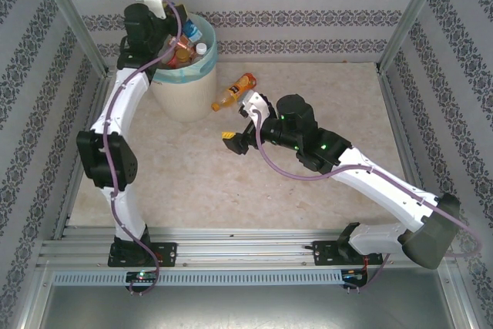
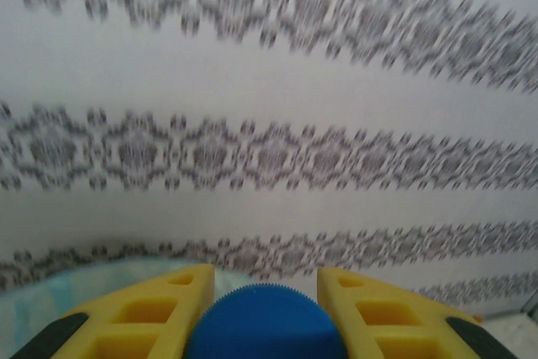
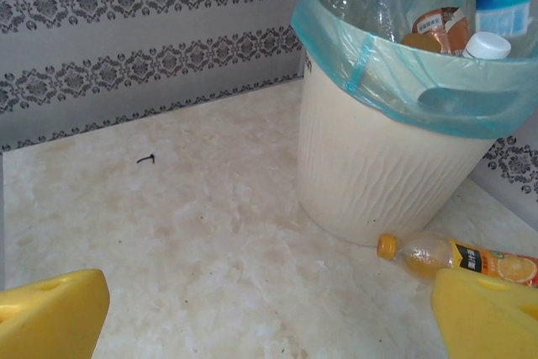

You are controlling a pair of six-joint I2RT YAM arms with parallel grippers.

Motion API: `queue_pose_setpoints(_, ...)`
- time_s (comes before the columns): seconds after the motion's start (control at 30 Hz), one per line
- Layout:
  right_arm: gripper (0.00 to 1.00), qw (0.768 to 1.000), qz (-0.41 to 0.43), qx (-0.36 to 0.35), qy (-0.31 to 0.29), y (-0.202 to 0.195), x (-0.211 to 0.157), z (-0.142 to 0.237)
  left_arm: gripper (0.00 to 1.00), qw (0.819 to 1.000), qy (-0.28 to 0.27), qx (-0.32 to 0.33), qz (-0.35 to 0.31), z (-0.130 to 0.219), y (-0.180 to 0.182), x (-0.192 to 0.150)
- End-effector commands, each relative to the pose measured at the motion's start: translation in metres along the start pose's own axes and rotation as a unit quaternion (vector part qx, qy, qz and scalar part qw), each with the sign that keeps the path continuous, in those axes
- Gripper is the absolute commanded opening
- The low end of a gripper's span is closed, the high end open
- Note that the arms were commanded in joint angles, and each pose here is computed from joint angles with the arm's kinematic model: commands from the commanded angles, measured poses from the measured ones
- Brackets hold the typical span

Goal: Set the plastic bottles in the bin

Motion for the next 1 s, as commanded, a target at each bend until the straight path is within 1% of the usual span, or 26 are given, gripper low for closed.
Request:
queue_pose_setpoints(0.0, 0.98, 1.0, 0.007, -0.008, -0.009, 0.002, 0.012, 0.008, 0.0, 1.0, 0.019, 0.001, -0.018, -0.007, 0.007, -0.009)
queue_pose_setpoints(0.2, 0.98, 1.0, 0.007, -0.015, -0.001, 0.002, 0.005, 0.012, 0.0, 0.996, 0.076, 0.019, -0.04, -0.024, 0.022, -0.052)
queue_pose_setpoints(0.37, 0.98, 1.0, 0.007, -0.015, 0.008, 0.004, 0.0, 0.009, 0.0, 0.988, 0.135, 0.044, -0.065, -0.028, 0.034, -0.084)
queue_pose_setpoints(0.53, 0.98, 1.0, 0.011, -0.012, 0.015, 0.004, -0.001, 0.003, 0.0, 0.978, 0.197, 0.046, -0.057, -0.035, 0.041, -0.117)
queue_pose_setpoints(0.6, 0.98, 1.0, 0.013, -0.009, 0.017, 0.005, 0.0, 0.0, 0.0, 0.975, 0.213, 0.047, -0.048, -0.038, 0.043, -0.128)
queue_pose_setpoints(0.87, 0.98, 0.999, 0.026, -0.001, 0.037, 0.011, -0.006, -0.004, 0.0, 0.969, 0.24, 0.046, -0.024, -0.046, 0.052, -0.166)
queue_pose_setpoints(0.97, 0.98, 0.999, 0.025, -0.002, 0.041, 0.011, -0.009, -0.005, 0.0, 0.971, 0.236, 0.044, -0.009, -0.046, 0.058, -0.173)
Point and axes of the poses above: each hand's point on the last joint's axis, 136 mm out from that joint toward the fingers, its own z axis back along the fingers, its own y axis along the line the jaws close on, x = y × z, the point moved 2 cm from there along z, back along the fingers, and after that the axes turned 1 degree about -z, right-handed, at the moved point
